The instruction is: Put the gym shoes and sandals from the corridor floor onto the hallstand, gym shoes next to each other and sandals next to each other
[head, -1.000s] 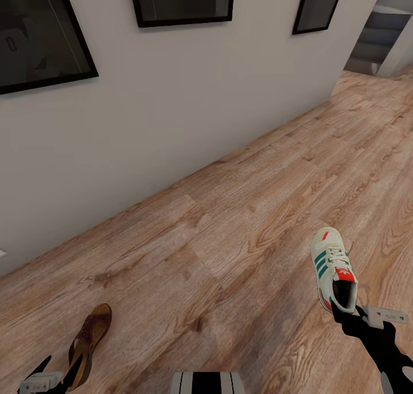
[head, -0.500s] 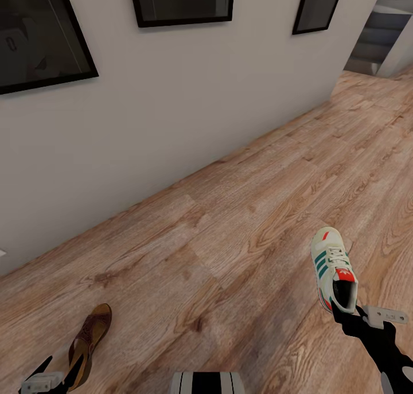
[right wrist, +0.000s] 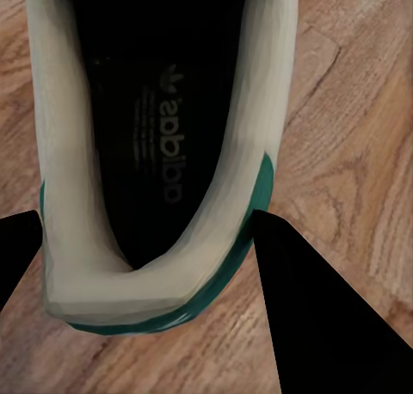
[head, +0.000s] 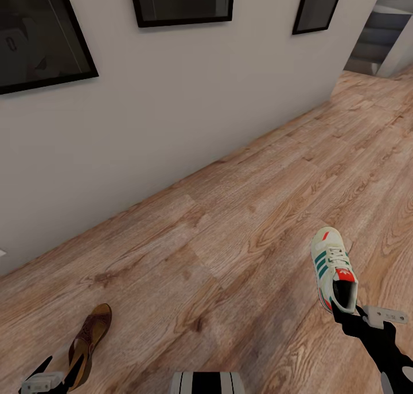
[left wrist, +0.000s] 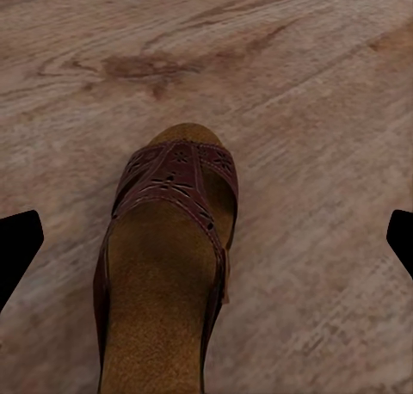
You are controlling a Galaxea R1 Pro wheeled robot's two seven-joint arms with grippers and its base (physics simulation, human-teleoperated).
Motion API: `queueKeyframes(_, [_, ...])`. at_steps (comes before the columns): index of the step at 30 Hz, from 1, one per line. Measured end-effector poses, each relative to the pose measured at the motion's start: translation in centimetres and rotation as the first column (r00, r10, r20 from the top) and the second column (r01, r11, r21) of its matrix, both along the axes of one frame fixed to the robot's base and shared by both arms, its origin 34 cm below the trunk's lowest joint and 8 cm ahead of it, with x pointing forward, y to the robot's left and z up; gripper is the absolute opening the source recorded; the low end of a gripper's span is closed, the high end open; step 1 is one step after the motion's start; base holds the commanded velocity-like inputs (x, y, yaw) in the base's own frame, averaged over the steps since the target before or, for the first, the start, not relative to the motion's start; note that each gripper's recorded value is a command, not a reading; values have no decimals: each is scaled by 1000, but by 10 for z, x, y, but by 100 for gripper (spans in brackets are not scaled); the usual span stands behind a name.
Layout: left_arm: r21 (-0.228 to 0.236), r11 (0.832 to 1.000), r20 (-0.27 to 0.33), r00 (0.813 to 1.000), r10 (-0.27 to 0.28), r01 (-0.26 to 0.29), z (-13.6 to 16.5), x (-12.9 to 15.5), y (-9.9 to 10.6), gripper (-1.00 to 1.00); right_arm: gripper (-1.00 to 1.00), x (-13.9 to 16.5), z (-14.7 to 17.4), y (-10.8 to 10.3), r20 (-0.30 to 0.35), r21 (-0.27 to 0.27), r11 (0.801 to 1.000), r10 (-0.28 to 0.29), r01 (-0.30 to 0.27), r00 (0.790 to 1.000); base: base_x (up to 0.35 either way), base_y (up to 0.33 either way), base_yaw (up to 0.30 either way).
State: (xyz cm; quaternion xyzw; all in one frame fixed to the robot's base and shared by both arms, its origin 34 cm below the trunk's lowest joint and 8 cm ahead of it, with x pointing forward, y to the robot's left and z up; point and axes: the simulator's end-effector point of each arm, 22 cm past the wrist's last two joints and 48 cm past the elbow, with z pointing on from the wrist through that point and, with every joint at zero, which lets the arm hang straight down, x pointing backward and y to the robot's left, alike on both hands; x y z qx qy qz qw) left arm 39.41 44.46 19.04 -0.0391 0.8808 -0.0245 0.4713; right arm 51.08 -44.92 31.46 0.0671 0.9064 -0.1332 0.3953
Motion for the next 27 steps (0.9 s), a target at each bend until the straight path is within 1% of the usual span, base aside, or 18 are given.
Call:
queueKeyframes(12, [16, 1000, -10, 1000, 10, -10, -1, -2, 9, 100, -100, -2, -3, -1, -8, -2, 1000, -1, 1, 1000, 0, 0, 0])
queueKeyframes(27, [18, 1000, -33, 999, 12, -12, -8, -9, 9, 100, -100, -6, -12, -2, -30, -3, 1000, -3, 3, 1000, 0, 0, 0])
